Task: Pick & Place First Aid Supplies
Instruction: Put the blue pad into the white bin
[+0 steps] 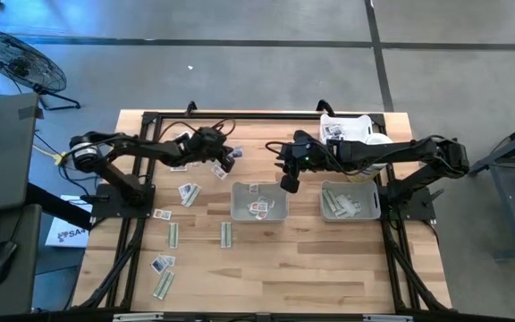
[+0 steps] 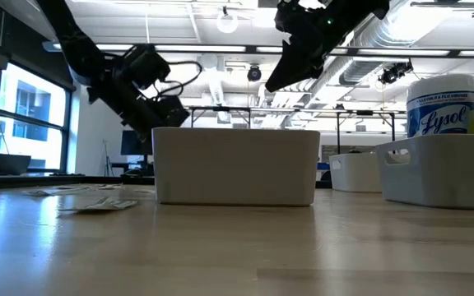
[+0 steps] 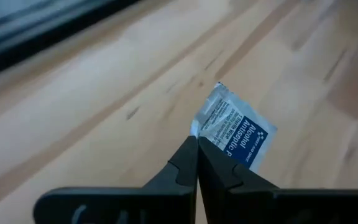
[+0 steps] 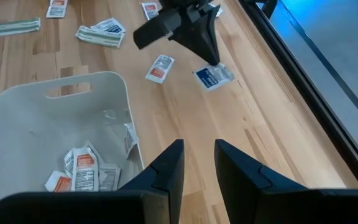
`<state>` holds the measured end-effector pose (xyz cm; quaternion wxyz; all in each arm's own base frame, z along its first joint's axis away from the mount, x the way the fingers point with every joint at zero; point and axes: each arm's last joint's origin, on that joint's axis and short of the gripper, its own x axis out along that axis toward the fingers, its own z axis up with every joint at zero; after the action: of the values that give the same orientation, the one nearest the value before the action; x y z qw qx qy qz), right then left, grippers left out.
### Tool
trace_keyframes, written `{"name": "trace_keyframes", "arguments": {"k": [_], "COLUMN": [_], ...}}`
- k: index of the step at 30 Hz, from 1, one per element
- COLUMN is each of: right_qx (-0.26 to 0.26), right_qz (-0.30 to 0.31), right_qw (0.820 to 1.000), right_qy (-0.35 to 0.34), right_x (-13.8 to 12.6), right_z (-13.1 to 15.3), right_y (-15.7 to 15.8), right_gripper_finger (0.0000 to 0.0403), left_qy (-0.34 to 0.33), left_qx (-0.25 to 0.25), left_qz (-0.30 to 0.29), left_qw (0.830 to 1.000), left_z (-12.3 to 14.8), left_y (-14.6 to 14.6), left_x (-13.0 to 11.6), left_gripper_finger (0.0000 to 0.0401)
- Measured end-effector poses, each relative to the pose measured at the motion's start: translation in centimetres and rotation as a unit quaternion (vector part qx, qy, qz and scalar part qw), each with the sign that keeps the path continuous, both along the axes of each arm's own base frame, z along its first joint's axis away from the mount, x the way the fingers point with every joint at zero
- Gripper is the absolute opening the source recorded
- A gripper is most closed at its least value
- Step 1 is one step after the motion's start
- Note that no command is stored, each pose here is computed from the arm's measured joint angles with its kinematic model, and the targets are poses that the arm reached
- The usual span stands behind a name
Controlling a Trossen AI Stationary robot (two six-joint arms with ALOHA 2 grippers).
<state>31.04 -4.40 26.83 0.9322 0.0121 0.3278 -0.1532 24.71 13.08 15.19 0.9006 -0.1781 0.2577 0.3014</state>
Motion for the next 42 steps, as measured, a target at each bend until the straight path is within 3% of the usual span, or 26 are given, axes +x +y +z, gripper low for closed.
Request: {"name": "trace_keyframes", "arguments": {"k": [4,10,14,17,22,29,35,42], "right_qx": [0.007,0.092,0.144,0.173,0.185,0.184,0.163,0.141], "right_qz": [-0.012,-0.08,-0.142,-0.143,-0.12,-0.117,-0.098,-0.075], "right_qw": [1.0,0.991,0.976,0.969,0.966,0.966,0.972,0.977], "right_qy": [-0.005,-0.048,-0.084,-0.102,-0.133,-0.143,-0.14,-0.139], "right_x": [0.1,1.9,3.0,3.4,3.7,3.8,3.9,4.0], "right_z": [-0.1,-2.0,-3.5,-4.0,-3.6,-3.4,-3.3,-3.2], "right_y": [-0.2,-2.3,-4.2,-5.2,-5.5,-5.6,-5.5,-5.5], "right_gripper_finger": [0.0083,0.0088,0.0108,0.0127,0.0153,0.0159,0.0128,0.0014], "left_qy": [-0.047,-0.103,-0.09,-0.065,-0.054,-0.101,-0.113,-0.119], "left_qx": [0.02,0.104,0.184,0.22,0.243,0.252,0.258,0.258], "left_qz": [-0.016,-0.076,-0.095,-0.084,-0.082,-0.112,-0.12,-0.121], "left_qw": [0.999,0.986,0.974,0.97,0.965,0.956,0.952,0.951], "left_z": [1.3,2.9,3.5,3.5,3.6,4.4,4.6,4.8], "left_y": [0.0,-1.8,-3.7,-4.6,-4.9,-5.1,-5.1,-5.1], "left_x": [0.3,2.0,2.9,3.1,3.2,3.5,3.5,3.5], "left_gripper_finger": [0.0001,0.0,0.0,0.0,0.0,0.0,0.0,0.0]}}
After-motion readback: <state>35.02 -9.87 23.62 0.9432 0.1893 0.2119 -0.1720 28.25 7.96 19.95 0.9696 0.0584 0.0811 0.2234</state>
